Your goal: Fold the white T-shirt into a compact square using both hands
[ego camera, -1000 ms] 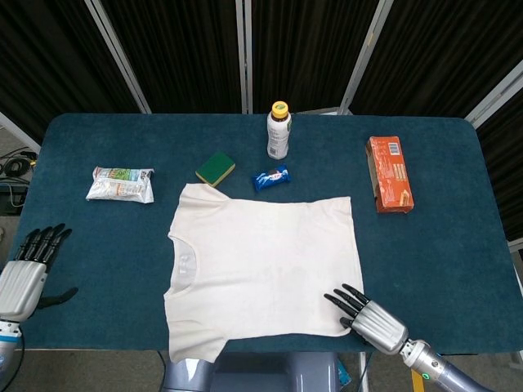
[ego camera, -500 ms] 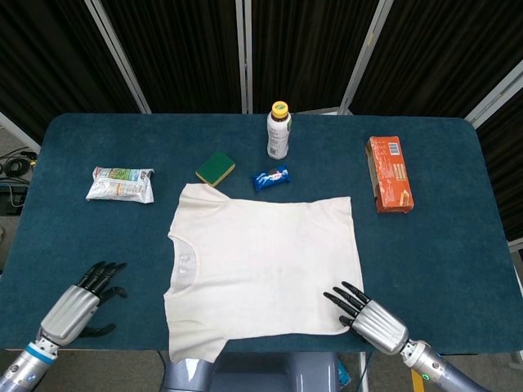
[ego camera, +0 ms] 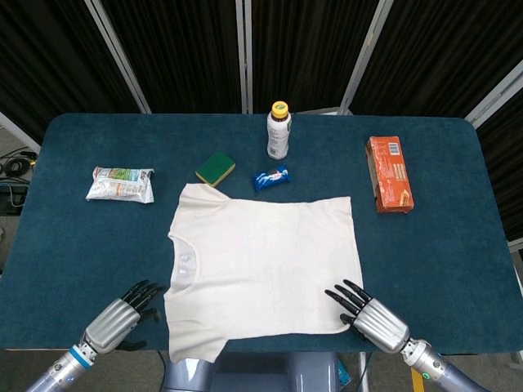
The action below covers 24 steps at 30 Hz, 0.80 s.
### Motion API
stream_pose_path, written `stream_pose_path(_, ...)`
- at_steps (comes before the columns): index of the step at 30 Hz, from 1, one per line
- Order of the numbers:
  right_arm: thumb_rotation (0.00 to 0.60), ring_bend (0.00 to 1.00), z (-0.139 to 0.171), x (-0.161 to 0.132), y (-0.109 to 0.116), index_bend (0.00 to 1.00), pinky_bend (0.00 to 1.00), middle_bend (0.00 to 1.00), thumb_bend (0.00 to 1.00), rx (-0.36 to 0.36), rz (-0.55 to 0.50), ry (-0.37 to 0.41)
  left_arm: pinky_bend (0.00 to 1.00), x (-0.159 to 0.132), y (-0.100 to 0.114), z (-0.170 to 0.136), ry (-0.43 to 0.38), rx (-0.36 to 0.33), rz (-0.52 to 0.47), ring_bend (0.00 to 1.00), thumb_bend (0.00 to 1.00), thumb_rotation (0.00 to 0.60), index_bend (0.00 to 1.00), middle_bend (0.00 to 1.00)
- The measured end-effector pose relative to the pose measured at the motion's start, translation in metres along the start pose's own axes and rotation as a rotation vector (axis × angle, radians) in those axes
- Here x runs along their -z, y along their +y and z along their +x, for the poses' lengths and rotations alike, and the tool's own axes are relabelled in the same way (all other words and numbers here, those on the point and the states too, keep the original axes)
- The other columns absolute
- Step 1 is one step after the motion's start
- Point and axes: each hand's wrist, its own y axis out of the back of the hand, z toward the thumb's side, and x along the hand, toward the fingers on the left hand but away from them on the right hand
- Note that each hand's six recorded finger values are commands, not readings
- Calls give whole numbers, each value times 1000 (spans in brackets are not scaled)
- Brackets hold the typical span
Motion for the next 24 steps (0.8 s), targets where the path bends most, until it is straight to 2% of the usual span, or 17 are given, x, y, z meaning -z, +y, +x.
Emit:
stream_pose_path(10,600,0,1,3,0,730,0,46,490,6,-9,-7,0,-15,-12,25,-21,32,-17,0,159,600,459,0)
stream_pose_path(24,600,0,1,2,-2,731,0,48,490,3,-13,-4,0,-28,-19,48,-56,47,-13,0,194,600,475,0)
